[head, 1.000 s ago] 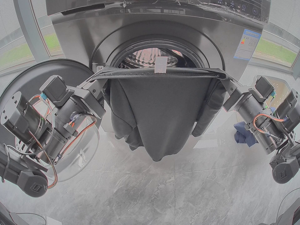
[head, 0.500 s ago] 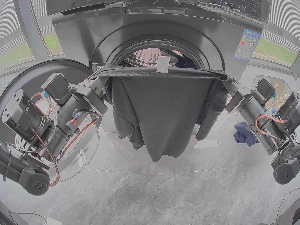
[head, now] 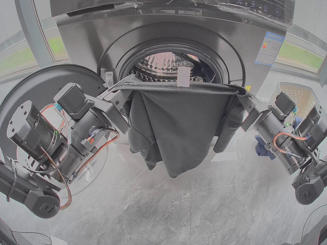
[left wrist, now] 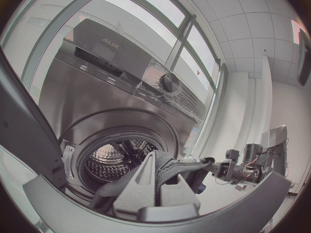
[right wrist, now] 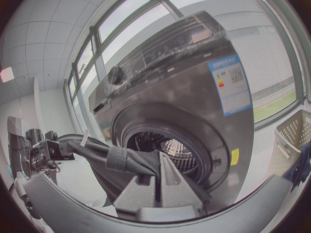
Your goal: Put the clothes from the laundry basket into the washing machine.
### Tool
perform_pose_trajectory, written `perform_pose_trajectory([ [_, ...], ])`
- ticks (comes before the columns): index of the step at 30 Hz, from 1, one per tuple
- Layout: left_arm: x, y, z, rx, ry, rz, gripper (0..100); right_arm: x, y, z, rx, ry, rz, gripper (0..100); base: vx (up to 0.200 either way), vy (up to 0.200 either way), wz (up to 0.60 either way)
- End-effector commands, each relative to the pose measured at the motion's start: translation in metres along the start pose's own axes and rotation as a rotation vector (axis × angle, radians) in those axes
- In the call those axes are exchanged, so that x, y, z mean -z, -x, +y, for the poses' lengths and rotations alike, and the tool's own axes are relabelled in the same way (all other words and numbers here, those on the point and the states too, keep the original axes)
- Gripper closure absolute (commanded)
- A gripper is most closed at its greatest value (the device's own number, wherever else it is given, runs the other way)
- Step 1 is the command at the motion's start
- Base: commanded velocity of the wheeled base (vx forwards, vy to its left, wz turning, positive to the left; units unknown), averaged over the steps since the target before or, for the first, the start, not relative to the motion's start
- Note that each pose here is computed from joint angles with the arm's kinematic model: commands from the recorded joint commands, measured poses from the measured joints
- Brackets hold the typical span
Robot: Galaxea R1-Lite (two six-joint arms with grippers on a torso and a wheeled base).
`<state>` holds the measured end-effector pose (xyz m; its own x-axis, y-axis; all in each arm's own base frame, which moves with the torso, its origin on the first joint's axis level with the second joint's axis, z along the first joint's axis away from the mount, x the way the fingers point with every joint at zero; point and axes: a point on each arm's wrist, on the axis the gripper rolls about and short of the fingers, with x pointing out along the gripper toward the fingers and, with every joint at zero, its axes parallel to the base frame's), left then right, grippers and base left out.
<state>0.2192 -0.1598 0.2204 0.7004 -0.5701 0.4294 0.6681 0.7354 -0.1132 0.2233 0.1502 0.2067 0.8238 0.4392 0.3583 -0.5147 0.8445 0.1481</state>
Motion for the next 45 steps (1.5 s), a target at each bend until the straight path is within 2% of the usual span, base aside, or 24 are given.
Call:
perform_pose_trajectory([
  [1,0.006,-0.004,-0.011,0.041,0.025,0.013,100,0.029,0.0,0.011,-0.042,-0.019,0.098,100,0.0,0.0,0.0],
  [3,0.012,-0.003,-0.015,0.052,0.034,0.034,100,0.04,-0.003,0.019,-0.066,-0.034,0.13,100,0.0,0.0,0.0],
  [5,0.016,-0.005,-0.016,0.054,0.038,0.045,100,0.049,-0.006,0.021,-0.072,-0.032,0.152,100,0.0,0.0,0.0],
  [6,0.021,-0.008,-0.016,0.056,0.038,0.052,100,0.059,-0.006,0.027,-0.089,-0.034,0.186,0,0.0,0.0,0.0],
  [10,0.028,-0.019,-0.023,0.081,0.051,0.054,100,0.078,0.0,0.045,-0.145,-0.046,0.25,0,0.0,0.0,0.0],
  [13,0.036,-0.027,-0.028,0.098,0.057,0.057,100,0.096,0.005,0.049,-0.158,-0.039,0.313,0,0.0,0.0,0.0],
  [14,0.036,-0.027,-0.028,0.098,0.057,0.057,100,0.096,0.005,0.049,-0.158,-0.039,0.313,0,0.0,0.0,0.0],
  [15,0.04,-0.032,-0.033,0.111,0.065,0.053,100,0.105,0.007,0.05,-0.163,-0.035,0.342,0,0.0,0.0,0.0],
  [17,0.039,-0.034,-0.035,0.116,0.066,0.046,100,0.115,0.007,0.049,-0.16,-0.027,0.374,0,0.0,0.0,0.0],
  [23,0.028,-0.038,-0.04,0.133,0.071,0.002,100,0.145,0.003,0.042,-0.155,-0.013,0.446,0,0.0,0.0,0.0],
  [27,0.025,-0.037,-0.04,0.134,0.071,-0.006,100,0.153,-0.009,0.031,-0.119,-0.01,0.432,0,0.0,0.0,0.0],
  [31,0.017,-0.035,-0.041,0.138,0.07,-0.024,100,0.152,-0.017,0.026,-0.103,-0.01,0.401,0,0.0,0.0,0.0],
  [41,0.021,-0.031,-0.04,0.135,0.068,-0.003,100,0.147,-0.04,0.012,-0.054,0.0,0.326,0,0.0,0.0,0.0],
  [45,0.021,-0.031,-0.04,0.136,0.07,-0.003,100,0.148,-0.043,0.004,-0.034,0.009,0.321,0,0.0,0.0,0.0],
])
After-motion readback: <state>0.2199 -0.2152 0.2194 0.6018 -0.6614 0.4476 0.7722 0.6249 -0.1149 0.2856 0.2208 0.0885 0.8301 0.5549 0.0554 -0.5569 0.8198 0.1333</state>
